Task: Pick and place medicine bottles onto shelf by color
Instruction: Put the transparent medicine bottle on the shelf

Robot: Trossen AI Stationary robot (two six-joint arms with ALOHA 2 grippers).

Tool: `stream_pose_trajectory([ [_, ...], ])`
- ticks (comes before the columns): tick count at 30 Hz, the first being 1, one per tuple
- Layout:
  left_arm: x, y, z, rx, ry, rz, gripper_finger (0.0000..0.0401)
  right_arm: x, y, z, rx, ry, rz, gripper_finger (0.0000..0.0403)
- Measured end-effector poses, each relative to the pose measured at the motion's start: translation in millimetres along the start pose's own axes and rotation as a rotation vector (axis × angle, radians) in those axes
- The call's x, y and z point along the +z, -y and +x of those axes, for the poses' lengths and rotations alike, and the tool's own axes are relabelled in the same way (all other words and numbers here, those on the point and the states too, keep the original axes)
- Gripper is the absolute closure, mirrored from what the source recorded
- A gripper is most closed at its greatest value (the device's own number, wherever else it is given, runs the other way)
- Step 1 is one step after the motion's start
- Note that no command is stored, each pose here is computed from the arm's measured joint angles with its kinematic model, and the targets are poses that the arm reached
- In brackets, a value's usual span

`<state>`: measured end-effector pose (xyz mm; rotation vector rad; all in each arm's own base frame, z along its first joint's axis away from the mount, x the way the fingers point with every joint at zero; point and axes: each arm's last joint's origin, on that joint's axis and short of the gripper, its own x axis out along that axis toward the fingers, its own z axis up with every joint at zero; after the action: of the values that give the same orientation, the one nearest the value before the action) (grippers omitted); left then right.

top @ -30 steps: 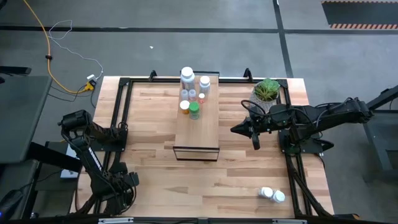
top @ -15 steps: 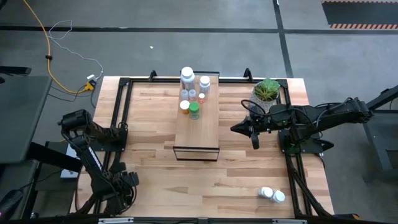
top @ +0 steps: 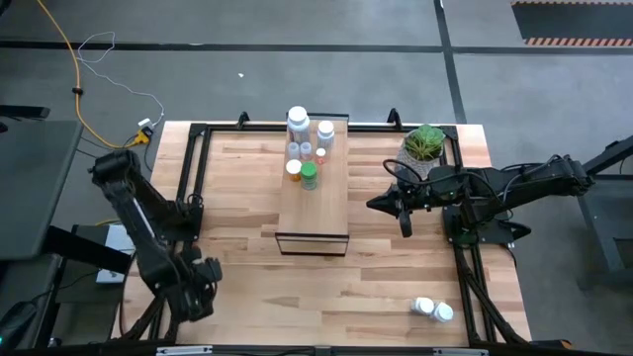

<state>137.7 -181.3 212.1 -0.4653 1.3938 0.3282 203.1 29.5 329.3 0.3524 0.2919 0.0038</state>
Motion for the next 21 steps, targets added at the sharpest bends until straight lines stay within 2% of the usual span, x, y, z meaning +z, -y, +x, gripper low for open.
stream_pose_trajectory([
  [8, 36.7, -31.5, -54.5, -0.198, 0.082, -0.107, 0.0269, 0.0, 0.0, 0.0, 0.0, 0.0, 0.011, 0.0402],
  [12, 58.3, -43.2, -87.4, -0.259, 0.15, -0.157, 0.0267, 0.1, 0.0, 0.0, 0.0, 0.001, 0.025, 0.0402],
  [16, 79.4, -51.4, -123.3, -0.293, 0.233, -0.155, 0.0267, 0.2, -0.1, -0.1, 0.0, 0.002, 0.02, 0.0402],
  [21, 106.9, -61.5, -159.2, -0.259, 0.307, -0.173, 0.0266, 0.1, -0.1, -0.1, 0.0, 0.002, 0.02, 0.0402],
])
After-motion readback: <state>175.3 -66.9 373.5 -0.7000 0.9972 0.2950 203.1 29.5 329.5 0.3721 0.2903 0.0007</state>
